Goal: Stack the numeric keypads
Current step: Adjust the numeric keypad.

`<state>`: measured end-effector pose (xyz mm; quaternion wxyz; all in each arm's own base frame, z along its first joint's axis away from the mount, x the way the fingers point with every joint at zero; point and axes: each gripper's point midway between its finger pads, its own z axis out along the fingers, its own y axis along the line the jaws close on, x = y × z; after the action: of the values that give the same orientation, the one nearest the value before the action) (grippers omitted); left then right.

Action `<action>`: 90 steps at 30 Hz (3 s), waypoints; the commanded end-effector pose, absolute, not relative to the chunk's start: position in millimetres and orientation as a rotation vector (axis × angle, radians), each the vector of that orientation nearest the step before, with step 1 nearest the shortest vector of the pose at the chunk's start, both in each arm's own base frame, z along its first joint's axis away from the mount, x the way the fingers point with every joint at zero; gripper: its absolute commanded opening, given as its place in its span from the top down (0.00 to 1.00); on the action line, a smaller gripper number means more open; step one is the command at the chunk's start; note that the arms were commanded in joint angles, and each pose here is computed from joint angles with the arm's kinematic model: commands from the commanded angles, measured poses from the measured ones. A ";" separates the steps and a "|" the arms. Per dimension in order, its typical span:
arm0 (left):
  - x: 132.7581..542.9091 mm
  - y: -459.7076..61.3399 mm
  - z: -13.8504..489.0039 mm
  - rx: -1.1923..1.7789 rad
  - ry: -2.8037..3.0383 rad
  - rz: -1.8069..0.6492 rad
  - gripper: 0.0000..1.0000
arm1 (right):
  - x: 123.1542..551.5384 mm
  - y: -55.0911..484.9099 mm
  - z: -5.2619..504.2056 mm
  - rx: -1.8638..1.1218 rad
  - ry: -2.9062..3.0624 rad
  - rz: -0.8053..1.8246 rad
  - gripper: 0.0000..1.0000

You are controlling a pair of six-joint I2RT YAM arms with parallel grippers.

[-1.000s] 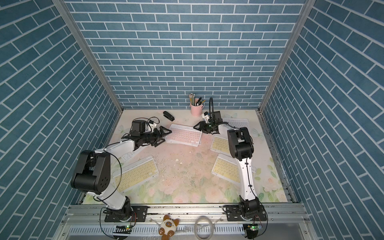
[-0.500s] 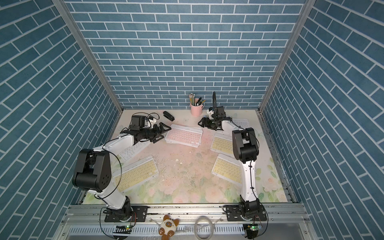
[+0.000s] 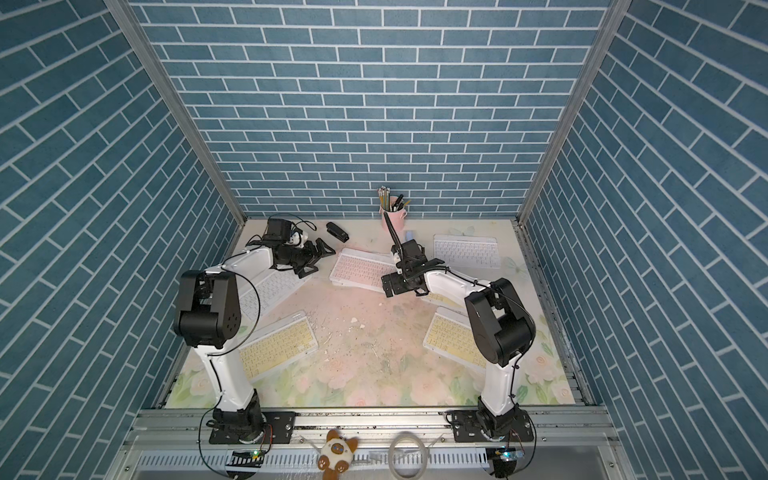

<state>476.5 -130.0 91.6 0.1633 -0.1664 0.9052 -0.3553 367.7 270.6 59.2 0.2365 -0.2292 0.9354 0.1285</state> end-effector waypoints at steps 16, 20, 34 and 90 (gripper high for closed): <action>489.0 -136.8 58.2 -0.463 2.647 -0.990 0.00 | 371.7 251.6 13.2 -0.709 2.606 -0.069 0.01; 488.4 -139.7 56.6 -0.455 2.651 -0.991 0.00 | 380.0 250.5 15.7 -0.699 2.600 -0.088 0.01; 477.8 -159.0 51.0 -0.435 2.664 -1.033 0.00 | 392.3 223.1 19.9 -0.635 2.616 -0.117 0.01; 185.7 56.4 78.0 -1.365 2.693 0.080 0.00 | 319.1 310.6 148.8 -0.655 2.435 0.705 0.01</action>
<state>191.0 44.3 84.7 0.0557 -0.4303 0.9009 0.0081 322.6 309.9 129.4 0.2485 -0.2451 0.9101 0.2233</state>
